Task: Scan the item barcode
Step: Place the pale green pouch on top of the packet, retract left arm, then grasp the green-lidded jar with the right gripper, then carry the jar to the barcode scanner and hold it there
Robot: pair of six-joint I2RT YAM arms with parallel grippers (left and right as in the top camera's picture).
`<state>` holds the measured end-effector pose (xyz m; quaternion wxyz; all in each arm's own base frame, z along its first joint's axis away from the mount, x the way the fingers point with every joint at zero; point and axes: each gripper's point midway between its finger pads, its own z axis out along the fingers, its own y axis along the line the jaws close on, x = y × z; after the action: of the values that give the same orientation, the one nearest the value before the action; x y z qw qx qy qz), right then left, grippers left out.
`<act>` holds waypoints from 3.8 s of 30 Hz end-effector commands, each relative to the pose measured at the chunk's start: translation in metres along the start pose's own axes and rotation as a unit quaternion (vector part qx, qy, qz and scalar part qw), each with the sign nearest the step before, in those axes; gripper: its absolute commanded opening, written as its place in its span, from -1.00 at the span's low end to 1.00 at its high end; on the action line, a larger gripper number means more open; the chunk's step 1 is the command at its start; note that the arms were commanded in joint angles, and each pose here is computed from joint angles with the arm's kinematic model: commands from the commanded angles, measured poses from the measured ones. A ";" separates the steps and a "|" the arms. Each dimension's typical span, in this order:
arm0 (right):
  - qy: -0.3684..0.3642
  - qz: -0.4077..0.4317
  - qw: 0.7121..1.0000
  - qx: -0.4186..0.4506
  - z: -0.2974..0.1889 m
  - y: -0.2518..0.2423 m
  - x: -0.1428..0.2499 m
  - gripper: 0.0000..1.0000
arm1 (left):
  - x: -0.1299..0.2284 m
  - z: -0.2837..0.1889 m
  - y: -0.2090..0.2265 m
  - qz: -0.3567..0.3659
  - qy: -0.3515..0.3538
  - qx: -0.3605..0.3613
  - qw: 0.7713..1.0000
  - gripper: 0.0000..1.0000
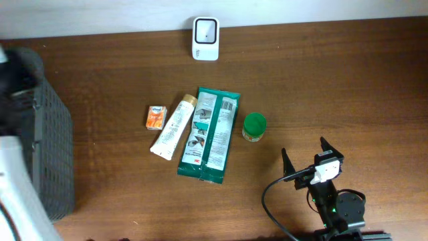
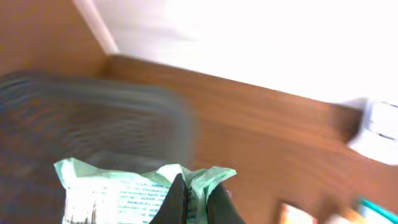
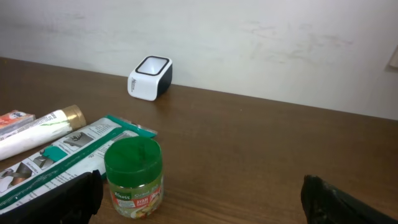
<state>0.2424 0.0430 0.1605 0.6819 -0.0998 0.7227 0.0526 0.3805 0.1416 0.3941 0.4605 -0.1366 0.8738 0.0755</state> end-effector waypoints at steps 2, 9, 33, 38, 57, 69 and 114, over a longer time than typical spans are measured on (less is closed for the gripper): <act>0.001 -0.001 1.000 -0.003 0.000 0.001 0.002 0.97 | 0.042 -0.003 -0.130 0.092 0.065 0.145 0.983 -1.00; 0.001 -0.001 1.000 -0.003 0.000 0.001 0.002 0.97 | 0.248 0.034 -0.292 0.329 0.252 0.302 0.858 -1.00; 0.002 -0.001 1.000 0.013 0.000 -0.005 0.002 0.97 | 0.101 0.055 -0.248 0.153 0.158 0.260 0.940 0.99; -0.036 0.060 0.994 -0.089 -0.007 0.029 -0.031 0.97 | 0.092 0.072 -0.201 0.175 0.150 0.250 0.940 0.99; 0.482 0.180 0.840 -0.173 0.136 0.038 -0.054 0.96 | 0.091 0.073 -0.199 0.174 0.150 0.248 0.941 0.98; 0.631 0.058 0.771 -0.070 0.154 0.069 0.079 0.90 | 0.091 0.073 -0.199 0.174 0.150 0.248 0.941 0.98; 0.351 0.417 0.663 -0.512 0.121 0.083 -0.185 -0.06 | 0.091 0.073 -0.199 0.174 0.150 0.248 0.941 0.98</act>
<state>0.3495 0.1723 0.3029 0.0817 -0.1328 0.7680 0.6212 0.4501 -0.0438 0.2693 0.3139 0.1179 0.9383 -0.0847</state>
